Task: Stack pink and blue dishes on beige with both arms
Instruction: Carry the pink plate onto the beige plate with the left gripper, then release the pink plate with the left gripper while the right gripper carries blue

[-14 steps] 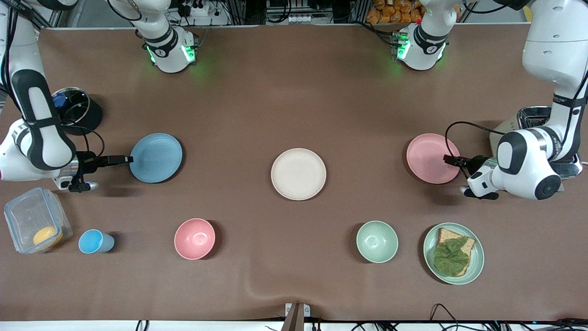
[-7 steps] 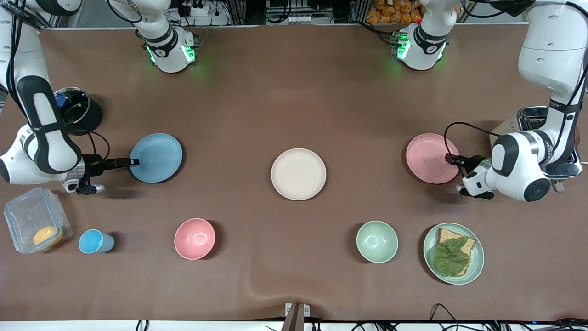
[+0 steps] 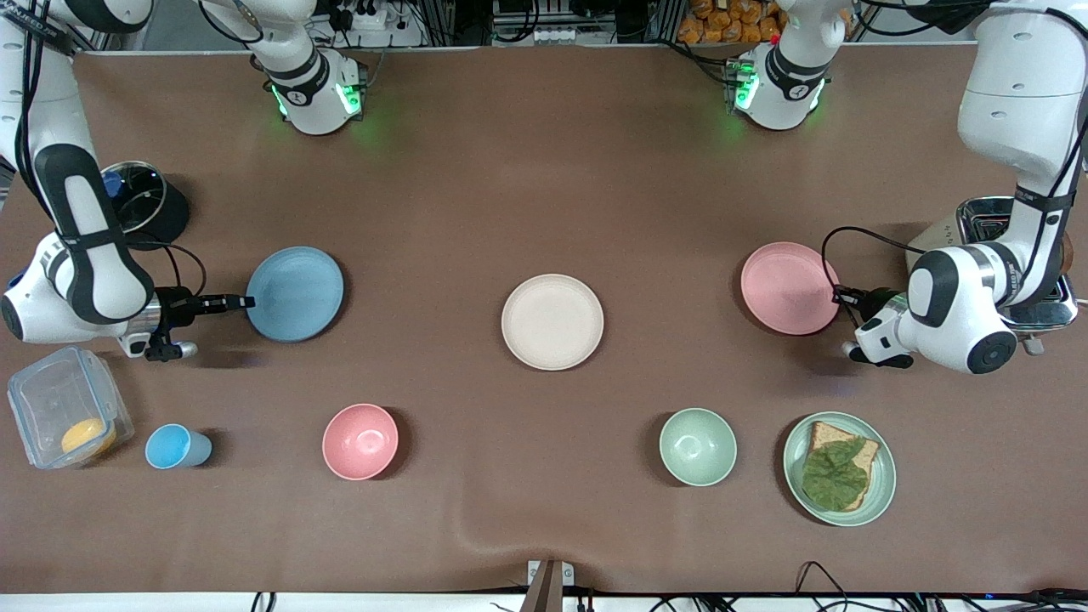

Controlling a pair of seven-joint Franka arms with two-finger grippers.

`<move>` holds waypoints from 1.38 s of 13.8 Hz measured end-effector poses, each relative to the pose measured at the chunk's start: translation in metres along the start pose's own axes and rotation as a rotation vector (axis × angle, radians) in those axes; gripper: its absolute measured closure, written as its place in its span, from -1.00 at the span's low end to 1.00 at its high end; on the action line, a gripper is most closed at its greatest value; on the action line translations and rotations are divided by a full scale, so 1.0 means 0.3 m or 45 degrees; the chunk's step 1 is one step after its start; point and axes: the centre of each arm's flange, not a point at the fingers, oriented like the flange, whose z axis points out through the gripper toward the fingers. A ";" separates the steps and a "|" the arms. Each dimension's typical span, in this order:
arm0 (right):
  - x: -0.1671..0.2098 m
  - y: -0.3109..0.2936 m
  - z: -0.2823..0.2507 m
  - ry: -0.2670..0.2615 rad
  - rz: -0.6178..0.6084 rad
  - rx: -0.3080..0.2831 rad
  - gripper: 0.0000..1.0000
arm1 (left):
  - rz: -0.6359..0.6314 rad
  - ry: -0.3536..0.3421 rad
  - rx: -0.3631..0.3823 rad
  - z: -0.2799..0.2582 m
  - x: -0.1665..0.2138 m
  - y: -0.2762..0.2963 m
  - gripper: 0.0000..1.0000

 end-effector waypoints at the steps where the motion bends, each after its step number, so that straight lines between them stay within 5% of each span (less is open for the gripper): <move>1: 0.004 -0.004 -0.008 0.001 -0.012 0.001 0.94 | 0.005 0.015 0.006 -0.023 0.006 0.006 0.93; 8: 0.041 -0.065 -0.137 -0.017 -0.068 0.031 0.94 | 0.148 0.099 -0.013 -0.452 0.018 0.396 0.93; 11: 0.052 -0.100 -0.176 -0.038 -0.077 0.043 0.94 | 0.073 0.096 -0.098 -0.435 0.050 0.662 0.93; 15: 0.093 -0.209 -0.232 -0.065 -0.064 0.031 0.94 | -0.047 0.149 -0.082 -0.362 0.099 1.105 0.93; 19: 0.119 -0.271 -0.258 -0.066 -0.061 0.013 0.94 | -0.045 0.236 -0.192 -0.273 0.162 1.284 0.93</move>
